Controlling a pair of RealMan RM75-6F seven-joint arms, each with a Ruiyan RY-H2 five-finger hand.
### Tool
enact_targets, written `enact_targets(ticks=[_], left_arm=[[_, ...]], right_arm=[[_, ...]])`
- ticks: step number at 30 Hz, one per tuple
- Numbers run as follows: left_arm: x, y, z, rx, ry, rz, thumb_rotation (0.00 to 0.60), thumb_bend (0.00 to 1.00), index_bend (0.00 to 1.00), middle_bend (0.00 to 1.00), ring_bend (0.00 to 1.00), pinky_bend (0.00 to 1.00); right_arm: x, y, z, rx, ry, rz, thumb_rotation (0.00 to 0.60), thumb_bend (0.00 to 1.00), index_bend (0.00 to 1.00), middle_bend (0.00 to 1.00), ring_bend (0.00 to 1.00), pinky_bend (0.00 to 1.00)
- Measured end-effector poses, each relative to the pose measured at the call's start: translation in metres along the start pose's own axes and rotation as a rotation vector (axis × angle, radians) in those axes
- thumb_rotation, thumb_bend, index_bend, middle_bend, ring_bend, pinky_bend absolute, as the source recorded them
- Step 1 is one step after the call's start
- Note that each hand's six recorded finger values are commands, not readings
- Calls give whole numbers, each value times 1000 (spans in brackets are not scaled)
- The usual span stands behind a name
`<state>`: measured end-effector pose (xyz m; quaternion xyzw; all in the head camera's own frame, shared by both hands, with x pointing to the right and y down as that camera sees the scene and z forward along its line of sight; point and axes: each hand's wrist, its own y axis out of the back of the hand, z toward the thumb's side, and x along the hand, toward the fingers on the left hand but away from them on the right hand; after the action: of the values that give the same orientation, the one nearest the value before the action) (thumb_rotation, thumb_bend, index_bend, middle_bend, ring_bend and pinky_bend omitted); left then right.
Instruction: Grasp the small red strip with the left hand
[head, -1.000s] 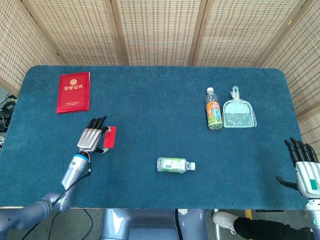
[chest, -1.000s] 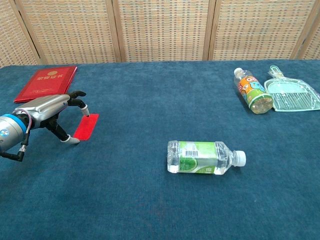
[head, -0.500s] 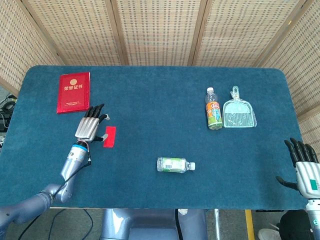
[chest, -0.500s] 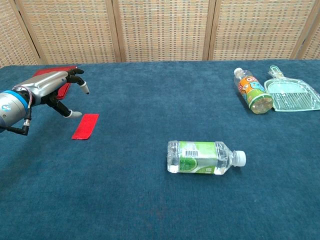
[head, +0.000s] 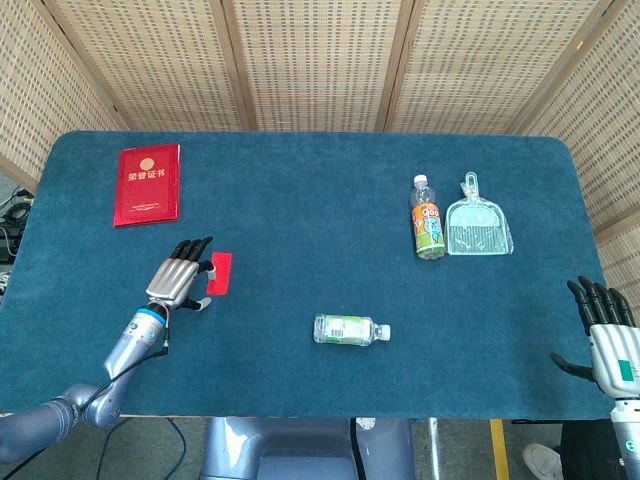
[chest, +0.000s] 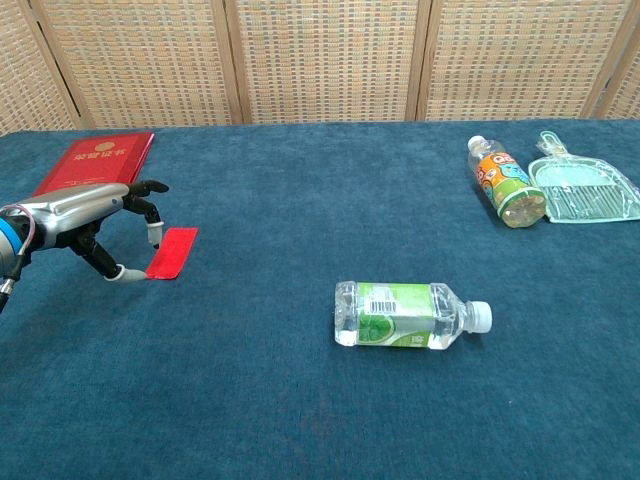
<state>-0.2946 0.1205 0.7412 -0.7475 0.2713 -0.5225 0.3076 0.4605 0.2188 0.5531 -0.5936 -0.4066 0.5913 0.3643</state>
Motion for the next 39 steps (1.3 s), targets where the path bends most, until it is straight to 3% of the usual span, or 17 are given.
enact_targets(ticks=[30, 39], left_arm=[[16, -17, 0, -5, 43, -24, 600, 285, 481, 0, 0, 0], [21, -18, 2, 3, 45, -22, 600, 338, 504, 0, 0, 0]], right_arm=[[-1, -1, -2, -4, -6, 7, 600, 0, 0, 0, 0, 0], [-2, -1, -3, -7, -7, 11, 600, 0, 0, 0, 0, 0]])
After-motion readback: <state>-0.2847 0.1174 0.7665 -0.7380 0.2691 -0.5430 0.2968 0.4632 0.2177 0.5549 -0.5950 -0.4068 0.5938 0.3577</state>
